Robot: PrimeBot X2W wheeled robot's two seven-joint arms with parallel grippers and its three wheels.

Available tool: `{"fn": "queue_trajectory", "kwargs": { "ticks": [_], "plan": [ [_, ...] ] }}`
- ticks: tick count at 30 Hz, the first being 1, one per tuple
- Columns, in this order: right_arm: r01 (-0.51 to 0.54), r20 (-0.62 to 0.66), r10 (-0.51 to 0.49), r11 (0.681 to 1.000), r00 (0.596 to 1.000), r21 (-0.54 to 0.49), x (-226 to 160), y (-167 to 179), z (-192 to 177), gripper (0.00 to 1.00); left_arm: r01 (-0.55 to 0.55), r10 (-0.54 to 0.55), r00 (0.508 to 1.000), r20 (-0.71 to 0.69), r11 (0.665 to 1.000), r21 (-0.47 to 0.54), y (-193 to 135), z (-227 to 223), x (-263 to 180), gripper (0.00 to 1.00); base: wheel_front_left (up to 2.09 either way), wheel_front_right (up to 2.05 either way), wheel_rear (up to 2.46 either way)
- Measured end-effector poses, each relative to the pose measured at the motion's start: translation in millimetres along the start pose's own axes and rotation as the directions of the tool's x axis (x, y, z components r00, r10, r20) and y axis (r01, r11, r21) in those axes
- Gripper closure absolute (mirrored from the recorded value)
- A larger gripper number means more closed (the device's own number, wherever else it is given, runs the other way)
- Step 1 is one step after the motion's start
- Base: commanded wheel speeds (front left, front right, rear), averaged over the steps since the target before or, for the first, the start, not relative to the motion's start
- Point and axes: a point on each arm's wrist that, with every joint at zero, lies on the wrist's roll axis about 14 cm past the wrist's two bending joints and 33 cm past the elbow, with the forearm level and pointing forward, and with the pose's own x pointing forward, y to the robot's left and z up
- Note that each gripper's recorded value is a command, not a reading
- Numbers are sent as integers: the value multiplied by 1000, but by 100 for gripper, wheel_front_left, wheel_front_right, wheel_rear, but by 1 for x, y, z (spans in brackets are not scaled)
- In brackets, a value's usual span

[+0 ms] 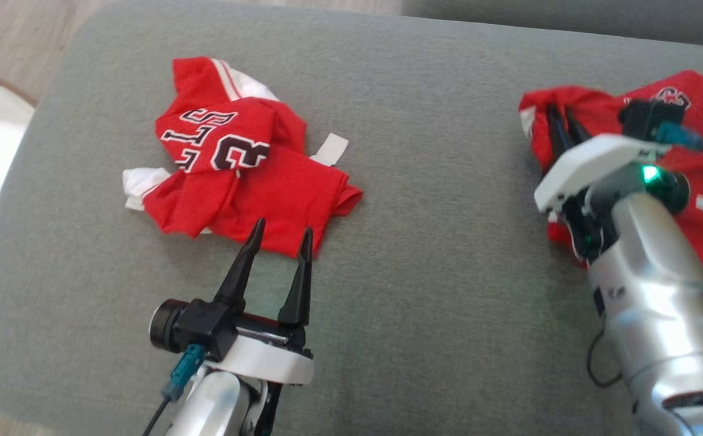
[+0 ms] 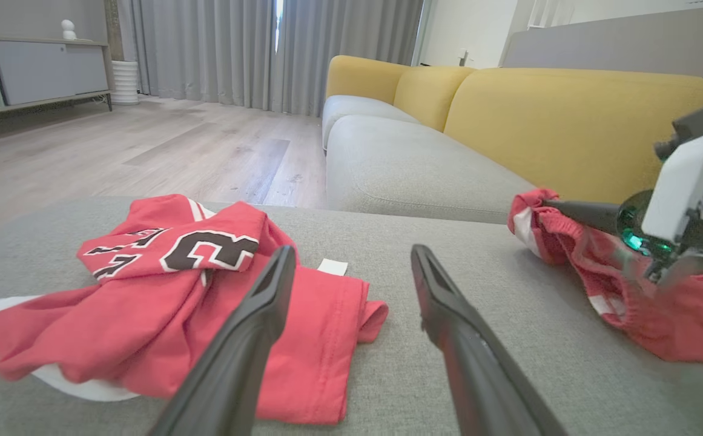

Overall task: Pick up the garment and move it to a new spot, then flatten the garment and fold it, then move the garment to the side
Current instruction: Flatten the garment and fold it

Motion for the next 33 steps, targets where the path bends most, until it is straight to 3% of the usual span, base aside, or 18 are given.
{"fn": "queue_trajectory", "kwargs": {
  "ticks": [7,8,12,21,26,33],
  "plan": [
    [-48,-69,53,996,996,71,27,23,1,100,-49,49,999,-18,999,0,15,-5,-5,0,0,0,0],
    [-36,-88,41,998,995,61,29,19,-2,0,-51,51,998,-20,999,0,16,-5,-5,0,0,0,0],
    [-13,-89,12,1000,996,-12,36,9,3,0,-57,57,998,-14,998,8,18,-3,1,0,0,0,0],
    [5,135,10,994,991,-110,19,1,51,0,-12,12,1000,26,1000,5,5,9,12,0,0,0,0],
    [58,257,-16,986,966,-157,-15,-19,66,0,35,-35,997,74,999,6,-9,24,20,0,0,0,0],
    [236,383,-161,959,910,-158,-96,-81,62,0,134,-133,984,121,991,0,-41,38,29,0,0,0,0]
  ]
}}
